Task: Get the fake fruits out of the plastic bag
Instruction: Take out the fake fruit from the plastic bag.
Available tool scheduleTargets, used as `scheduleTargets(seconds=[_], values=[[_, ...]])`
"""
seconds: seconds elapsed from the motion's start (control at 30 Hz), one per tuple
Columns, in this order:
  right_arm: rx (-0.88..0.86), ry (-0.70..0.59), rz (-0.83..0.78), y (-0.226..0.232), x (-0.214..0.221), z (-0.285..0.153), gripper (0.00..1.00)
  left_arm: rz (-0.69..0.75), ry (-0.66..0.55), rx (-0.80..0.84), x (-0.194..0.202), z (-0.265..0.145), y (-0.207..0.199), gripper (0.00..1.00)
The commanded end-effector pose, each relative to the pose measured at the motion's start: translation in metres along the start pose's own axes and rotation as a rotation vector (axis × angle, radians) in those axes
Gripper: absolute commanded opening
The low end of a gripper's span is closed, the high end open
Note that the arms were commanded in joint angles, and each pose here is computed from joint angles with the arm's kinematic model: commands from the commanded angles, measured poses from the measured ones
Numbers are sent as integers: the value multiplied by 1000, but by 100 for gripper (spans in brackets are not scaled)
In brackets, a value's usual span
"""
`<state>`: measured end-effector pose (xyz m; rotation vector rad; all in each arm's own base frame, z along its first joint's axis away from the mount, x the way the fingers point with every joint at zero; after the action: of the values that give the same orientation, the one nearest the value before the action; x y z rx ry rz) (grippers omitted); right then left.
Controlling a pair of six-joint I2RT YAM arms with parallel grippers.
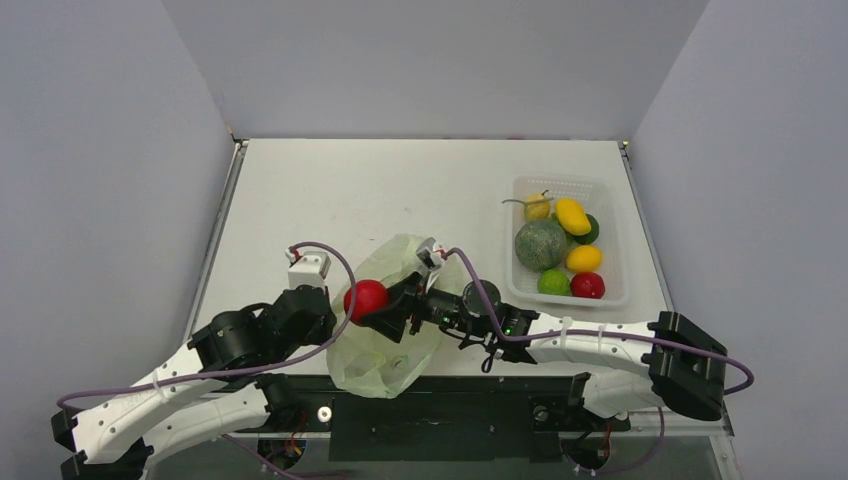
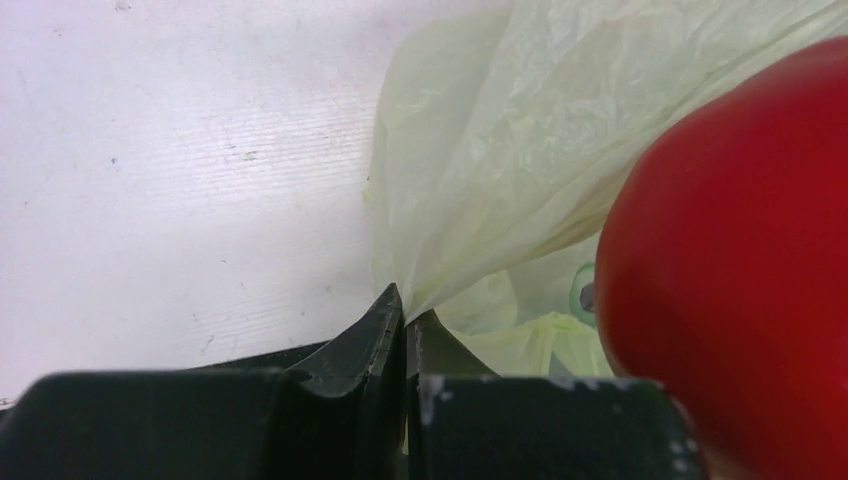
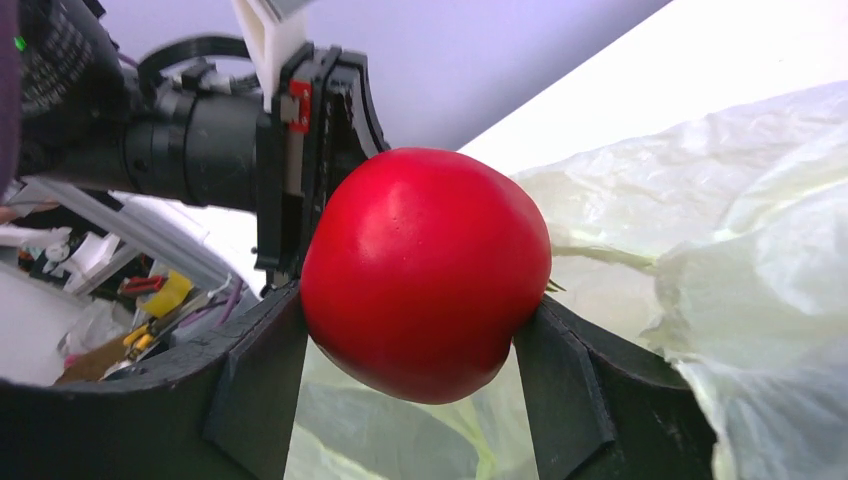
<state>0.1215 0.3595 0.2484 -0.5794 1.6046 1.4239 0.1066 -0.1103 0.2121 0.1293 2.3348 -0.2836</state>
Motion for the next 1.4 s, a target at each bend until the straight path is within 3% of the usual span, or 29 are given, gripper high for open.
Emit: scheduleTargets(seconds=[0.0, 0.33, 0.47, 0.6, 0.77, 0.97, 1.1, 1.27, 1.37], values=[[-113, 26, 9, 10, 5, 2, 0, -47, -78, -7, -12, -2, 0, 0], [-219, 305, 166, 2, 55, 50, 6, -77, -114, -39, -15, -3, 6, 0], [-233, 379, 215, -7, 81, 54, 13, -89, -139, -34, -16, -4, 8, 0], [-300, 456, 298, -5, 97, 53, 12, -90, -149, -33, -18, -5, 8, 0], [-469, 515, 321, 12, 103, 27, 7, -96, -155, -57, -19, -5, 11, 0], [-555, 618, 266, 20, 111, -8, 6, -129, -200, -94, -23, -10, 20, 0], [-536, 700, 209, 18, 120, -24, 2, -153, -235, -89, -25, -14, 25, 0], [-567, 711, 163, 32, 109, -41, 0, -160, -245, -82, -25, -16, 26, 0], [-464, 778, 109, 19, 116, -50, 0, -157, -242, -92, -25, -15, 27, 0]])
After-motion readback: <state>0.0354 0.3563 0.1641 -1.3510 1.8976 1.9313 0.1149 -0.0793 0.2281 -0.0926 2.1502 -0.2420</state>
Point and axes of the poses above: each gripper's point midway between its finger pads, its own z axis out along the fingers, its own y axis along the line the jaws close on, x = y × z, the point moved 5 cm from there along -z, back along the fingers, and after that the axes turned 1 degree about z, right-handed, at the moved point
